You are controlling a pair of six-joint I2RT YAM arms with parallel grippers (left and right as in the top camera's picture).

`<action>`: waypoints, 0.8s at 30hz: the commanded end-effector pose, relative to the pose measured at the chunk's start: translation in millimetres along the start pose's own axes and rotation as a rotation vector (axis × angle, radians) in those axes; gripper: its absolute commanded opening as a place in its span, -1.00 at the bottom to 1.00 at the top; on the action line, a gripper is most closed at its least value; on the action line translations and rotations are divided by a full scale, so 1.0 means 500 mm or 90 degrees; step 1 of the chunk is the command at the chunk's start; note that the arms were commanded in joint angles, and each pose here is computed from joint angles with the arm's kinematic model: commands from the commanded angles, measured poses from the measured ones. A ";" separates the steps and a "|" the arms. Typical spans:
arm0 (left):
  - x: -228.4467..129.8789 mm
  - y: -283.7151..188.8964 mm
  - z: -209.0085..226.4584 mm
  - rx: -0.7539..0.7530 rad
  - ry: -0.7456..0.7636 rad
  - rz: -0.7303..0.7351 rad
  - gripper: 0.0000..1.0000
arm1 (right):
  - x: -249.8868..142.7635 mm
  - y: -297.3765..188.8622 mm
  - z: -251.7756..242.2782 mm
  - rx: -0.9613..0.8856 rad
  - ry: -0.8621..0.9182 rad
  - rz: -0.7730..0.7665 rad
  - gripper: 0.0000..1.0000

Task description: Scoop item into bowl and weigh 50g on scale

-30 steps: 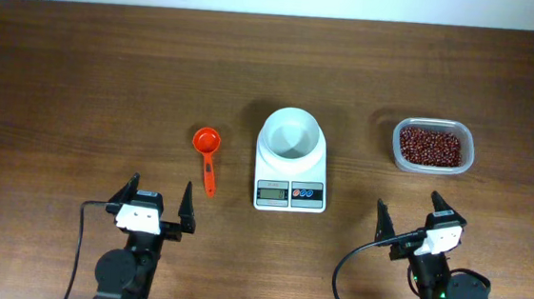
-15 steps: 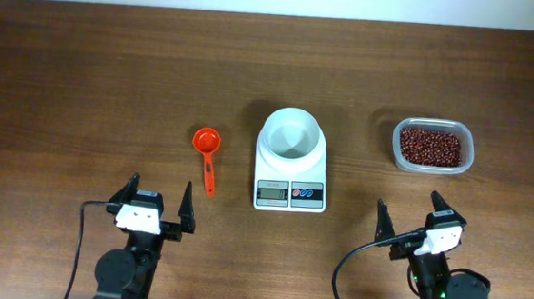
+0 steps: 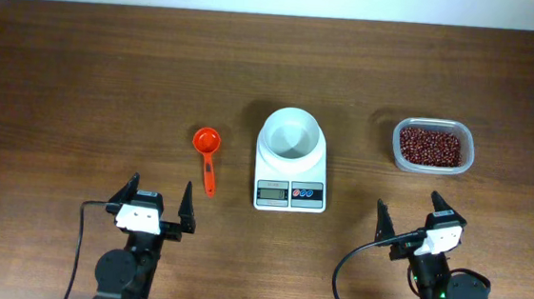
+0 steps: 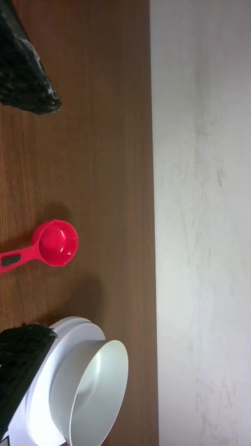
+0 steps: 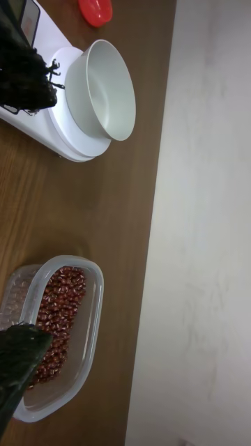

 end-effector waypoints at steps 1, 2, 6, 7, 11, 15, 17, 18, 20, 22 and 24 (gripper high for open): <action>-0.003 0.000 0.000 0.002 0.010 0.002 0.98 | -0.004 0.000 0.001 -0.001 0.003 0.002 0.98; -0.003 0.000 0.000 0.002 0.010 0.002 0.98 | -0.004 0.000 0.001 -0.001 0.003 0.002 0.98; -0.003 0.000 0.000 0.002 0.010 0.002 0.98 | -0.004 0.000 0.001 -0.001 0.003 0.002 0.98; -0.003 0.000 0.000 0.002 0.010 0.002 0.98 | -0.004 0.000 0.001 -0.001 0.003 0.002 0.97; -0.002 0.000 0.000 0.002 0.010 0.002 0.98 | -0.004 0.000 0.001 -0.001 0.003 0.002 0.98; 0.006 -0.001 0.000 0.002 0.010 -0.013 0.98 | -0.004 0.000 0.001 -0.001 0.003 0.002 0.98; 0.011 -0.001 0.000 0.004 0.010 -0.021 0.98 | -0.004 0.000 0.001 -0.001 0.003 0.002 0.98; 0.014 -0.001 0.000 0.004 0.010 -0.028 0.98 | -0.004 0.000 0.001 -0.001 0.003 0.002 0.98; 0.015 -0.001 -0.001 0.001 0.010 -0.029 0.98 | -0.004 0.000 0.001 -0.001 0.003 0.002 0.98; 0.022 -0.001 -0.001 0.000 0.010 -0.042 0.98 | -0.004 0.000 0.001 -0.001 0.003 0.002 0.98; 0.025 -0.006 -0.011 -0.030 0.010 -0.019 0.98 | -0.004 0.000 0.001 -0.001 0.003 0.002 0.98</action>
Point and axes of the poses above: each gripper's point midway between its finger pads, its own y axis out along the fingers, its own z axis along the line the jaws close on, x = y × z, the point moved 7 cm from there along -y, back along the fingers, and after that the axes turned 3 degrees about -y, right-handed, at the moved point
